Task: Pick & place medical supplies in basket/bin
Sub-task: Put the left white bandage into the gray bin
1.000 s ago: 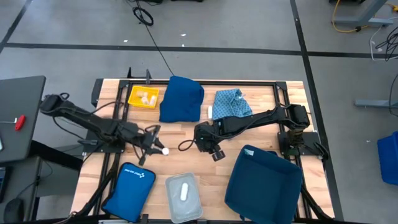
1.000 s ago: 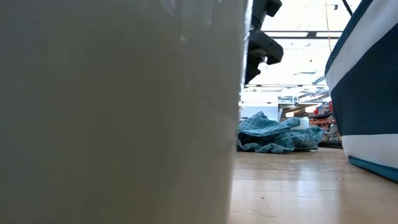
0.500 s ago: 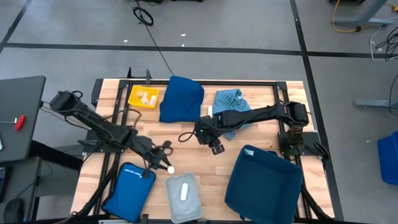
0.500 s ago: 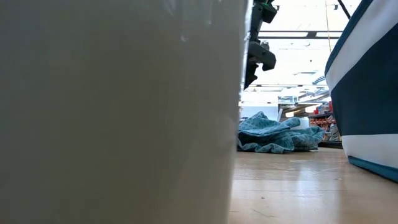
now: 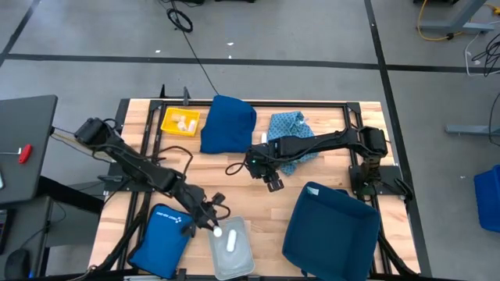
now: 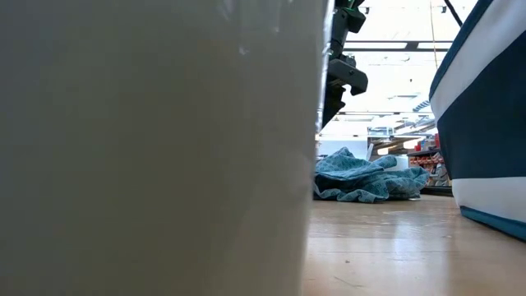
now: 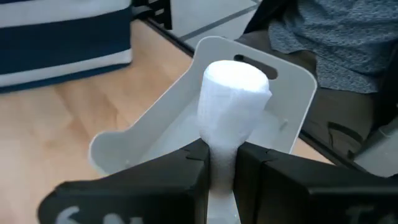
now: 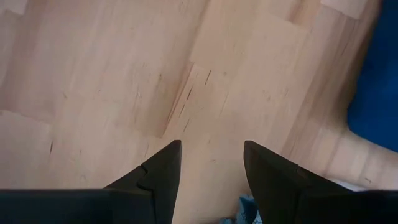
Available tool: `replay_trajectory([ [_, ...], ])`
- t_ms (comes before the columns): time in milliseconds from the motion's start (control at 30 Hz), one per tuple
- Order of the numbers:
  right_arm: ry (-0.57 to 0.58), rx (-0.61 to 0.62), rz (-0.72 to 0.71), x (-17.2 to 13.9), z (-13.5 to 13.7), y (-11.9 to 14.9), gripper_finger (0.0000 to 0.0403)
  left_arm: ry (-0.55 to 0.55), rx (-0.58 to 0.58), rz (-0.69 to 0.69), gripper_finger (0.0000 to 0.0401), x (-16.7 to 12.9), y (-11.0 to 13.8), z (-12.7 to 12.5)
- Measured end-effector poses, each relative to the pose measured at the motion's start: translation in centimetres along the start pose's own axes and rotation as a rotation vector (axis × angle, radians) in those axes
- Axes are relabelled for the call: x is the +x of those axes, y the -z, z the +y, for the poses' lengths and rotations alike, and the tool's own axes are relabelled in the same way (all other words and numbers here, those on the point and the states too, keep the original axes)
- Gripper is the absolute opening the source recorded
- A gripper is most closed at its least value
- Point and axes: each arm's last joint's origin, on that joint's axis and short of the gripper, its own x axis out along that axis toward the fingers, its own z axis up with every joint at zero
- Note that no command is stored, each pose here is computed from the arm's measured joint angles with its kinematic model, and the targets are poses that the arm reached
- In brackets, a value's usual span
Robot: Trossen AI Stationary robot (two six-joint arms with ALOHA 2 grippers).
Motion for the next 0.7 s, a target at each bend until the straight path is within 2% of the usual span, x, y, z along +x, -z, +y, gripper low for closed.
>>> replay_trajectory([
  [300,0.000,0.000,0.000,0.0,0.0,0.0,0.0181,0.064,0.002,0.027,0.0039,1.5,0.2,-0.2],
  [700,0.002,-0.001,-0.004,0.0,0.0,0.0,0.0181,0.087,0.018,0.033,0.0039,1.8,0.3,-0.6],
])
